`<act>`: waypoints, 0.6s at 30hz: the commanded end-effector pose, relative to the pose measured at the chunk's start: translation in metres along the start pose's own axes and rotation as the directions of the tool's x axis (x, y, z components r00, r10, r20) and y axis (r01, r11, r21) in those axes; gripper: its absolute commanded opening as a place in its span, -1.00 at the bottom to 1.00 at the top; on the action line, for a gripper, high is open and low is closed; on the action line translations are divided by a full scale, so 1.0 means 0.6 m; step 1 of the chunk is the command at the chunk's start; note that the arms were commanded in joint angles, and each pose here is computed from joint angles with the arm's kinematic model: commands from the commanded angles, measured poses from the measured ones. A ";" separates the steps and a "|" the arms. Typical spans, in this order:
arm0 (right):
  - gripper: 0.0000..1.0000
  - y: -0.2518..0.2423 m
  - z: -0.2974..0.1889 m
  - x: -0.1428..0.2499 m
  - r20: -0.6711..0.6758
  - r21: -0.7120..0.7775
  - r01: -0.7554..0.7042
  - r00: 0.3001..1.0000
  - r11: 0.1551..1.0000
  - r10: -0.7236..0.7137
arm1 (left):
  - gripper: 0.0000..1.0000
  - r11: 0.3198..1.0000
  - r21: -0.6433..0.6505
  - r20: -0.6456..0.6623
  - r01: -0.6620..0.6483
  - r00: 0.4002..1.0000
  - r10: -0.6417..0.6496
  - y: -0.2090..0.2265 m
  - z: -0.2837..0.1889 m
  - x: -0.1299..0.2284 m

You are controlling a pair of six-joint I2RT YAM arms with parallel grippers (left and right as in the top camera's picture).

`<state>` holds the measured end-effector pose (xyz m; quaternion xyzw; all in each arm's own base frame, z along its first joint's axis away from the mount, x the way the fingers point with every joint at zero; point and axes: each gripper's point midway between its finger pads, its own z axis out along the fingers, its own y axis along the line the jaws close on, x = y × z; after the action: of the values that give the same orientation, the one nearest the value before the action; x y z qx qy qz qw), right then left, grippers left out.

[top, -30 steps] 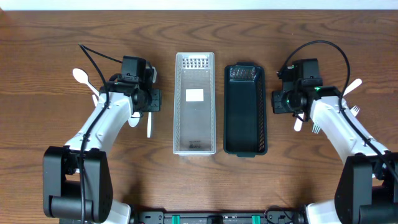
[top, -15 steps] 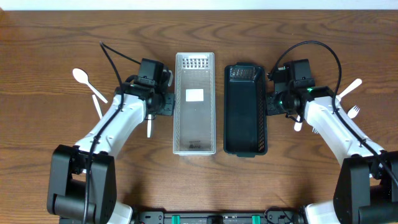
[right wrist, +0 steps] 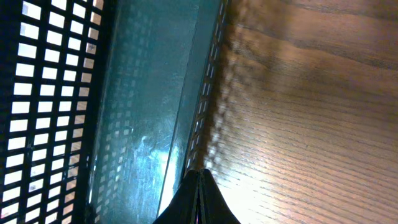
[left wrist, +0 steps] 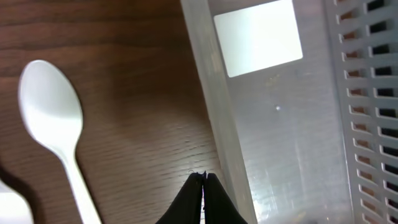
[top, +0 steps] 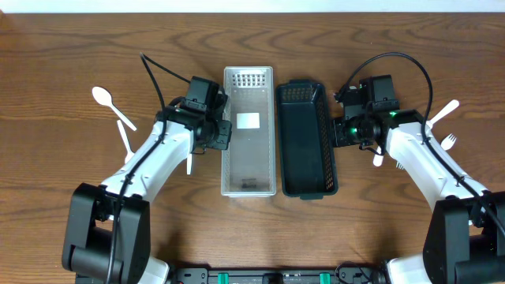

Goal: Pack container
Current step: 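Push the clear and black baskets toward each other with both grippers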

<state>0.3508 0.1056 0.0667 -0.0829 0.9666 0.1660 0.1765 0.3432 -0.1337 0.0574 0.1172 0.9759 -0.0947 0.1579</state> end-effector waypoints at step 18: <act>-0.48 -0.024 -0.004 -0.023 0.041 0.096 -0.007 0.999 0.995 0.003 | 0.25 0.995 -0.096 0.091 0.038 0.995 -0.029 0.042 -0.028 -0.038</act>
<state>0.3569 0.0981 0.0663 -0.0727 0.9688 0.1451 0.1873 0.3529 -0.1195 0.0583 0.1063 0.9768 -0.0633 0.1749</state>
